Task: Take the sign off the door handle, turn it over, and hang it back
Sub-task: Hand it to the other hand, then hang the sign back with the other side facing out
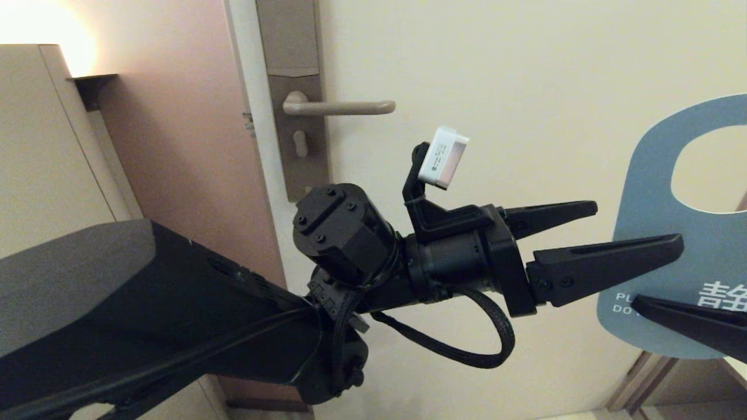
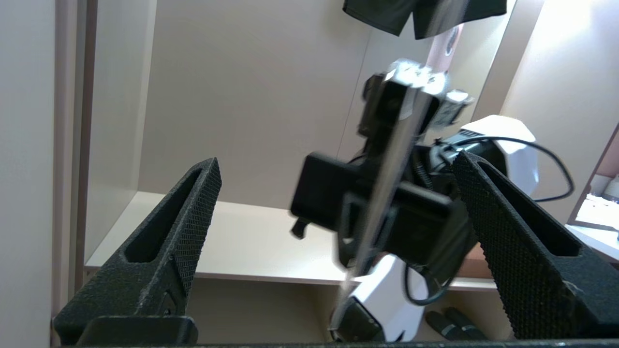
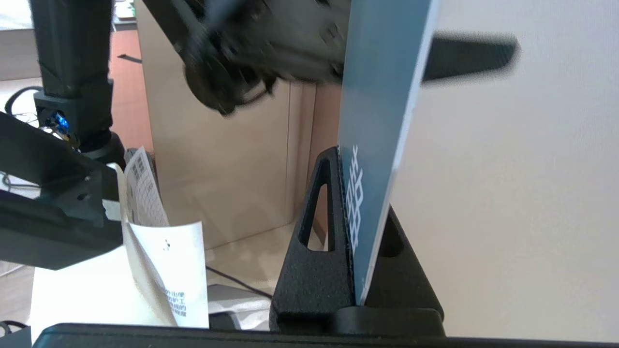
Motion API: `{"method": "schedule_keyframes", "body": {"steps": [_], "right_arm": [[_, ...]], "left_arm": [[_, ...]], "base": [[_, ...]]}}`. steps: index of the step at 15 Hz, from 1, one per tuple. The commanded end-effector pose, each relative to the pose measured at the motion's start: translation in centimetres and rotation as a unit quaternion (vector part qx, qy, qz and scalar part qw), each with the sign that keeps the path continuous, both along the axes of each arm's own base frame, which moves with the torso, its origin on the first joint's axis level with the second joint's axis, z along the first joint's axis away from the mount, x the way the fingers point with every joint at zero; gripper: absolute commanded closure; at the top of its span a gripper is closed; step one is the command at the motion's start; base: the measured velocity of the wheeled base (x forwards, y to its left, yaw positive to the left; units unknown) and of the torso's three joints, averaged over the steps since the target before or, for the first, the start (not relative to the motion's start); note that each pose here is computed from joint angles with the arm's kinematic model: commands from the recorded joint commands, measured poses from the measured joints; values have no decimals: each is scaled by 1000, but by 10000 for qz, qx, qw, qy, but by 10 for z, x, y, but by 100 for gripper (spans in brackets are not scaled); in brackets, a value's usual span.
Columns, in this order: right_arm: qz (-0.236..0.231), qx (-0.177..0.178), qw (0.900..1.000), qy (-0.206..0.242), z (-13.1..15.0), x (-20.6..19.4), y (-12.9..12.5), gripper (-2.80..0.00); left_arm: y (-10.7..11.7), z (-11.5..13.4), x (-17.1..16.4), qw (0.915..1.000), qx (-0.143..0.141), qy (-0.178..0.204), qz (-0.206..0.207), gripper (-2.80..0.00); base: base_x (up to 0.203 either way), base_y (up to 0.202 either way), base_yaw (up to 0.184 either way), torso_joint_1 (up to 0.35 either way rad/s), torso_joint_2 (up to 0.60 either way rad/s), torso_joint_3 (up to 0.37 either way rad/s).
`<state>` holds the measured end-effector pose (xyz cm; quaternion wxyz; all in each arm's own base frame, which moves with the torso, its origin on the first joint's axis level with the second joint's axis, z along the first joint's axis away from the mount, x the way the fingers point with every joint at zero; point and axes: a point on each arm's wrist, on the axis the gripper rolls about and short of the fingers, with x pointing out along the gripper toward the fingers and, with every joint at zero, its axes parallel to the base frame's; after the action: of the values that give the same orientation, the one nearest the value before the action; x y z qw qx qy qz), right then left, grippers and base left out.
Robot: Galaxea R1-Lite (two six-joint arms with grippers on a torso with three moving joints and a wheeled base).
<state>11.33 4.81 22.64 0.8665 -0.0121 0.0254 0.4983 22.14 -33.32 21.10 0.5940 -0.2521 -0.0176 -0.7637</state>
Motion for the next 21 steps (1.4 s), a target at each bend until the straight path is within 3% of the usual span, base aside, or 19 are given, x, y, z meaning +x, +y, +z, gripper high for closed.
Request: {"method": "schedule_keyframes", "body": {"steps": [1,15,16,21], "right_arm": [[24,-12,10000,41,-4,-1,0,0],[-355,-79,9992,153,-10,2,-1,0],[-355,-81,9992,159,-10,2,-1,0],[-377,-99,9990,210,-13,1,-2,0]], "left_arm": [[13,12,-7,9999,-86,-59,2,-280],[77,29,1,9962,-118,-339,791,-280],[77,29,0,9961,-108,-373,798,0],[81,30,4,9950,-123,-448,886,0]], "base": [[0,0,0,0,0,0],[0,0,0,0,0,0],[0,0,0,0,0,0],[0,0,0,0,0,0]]}}
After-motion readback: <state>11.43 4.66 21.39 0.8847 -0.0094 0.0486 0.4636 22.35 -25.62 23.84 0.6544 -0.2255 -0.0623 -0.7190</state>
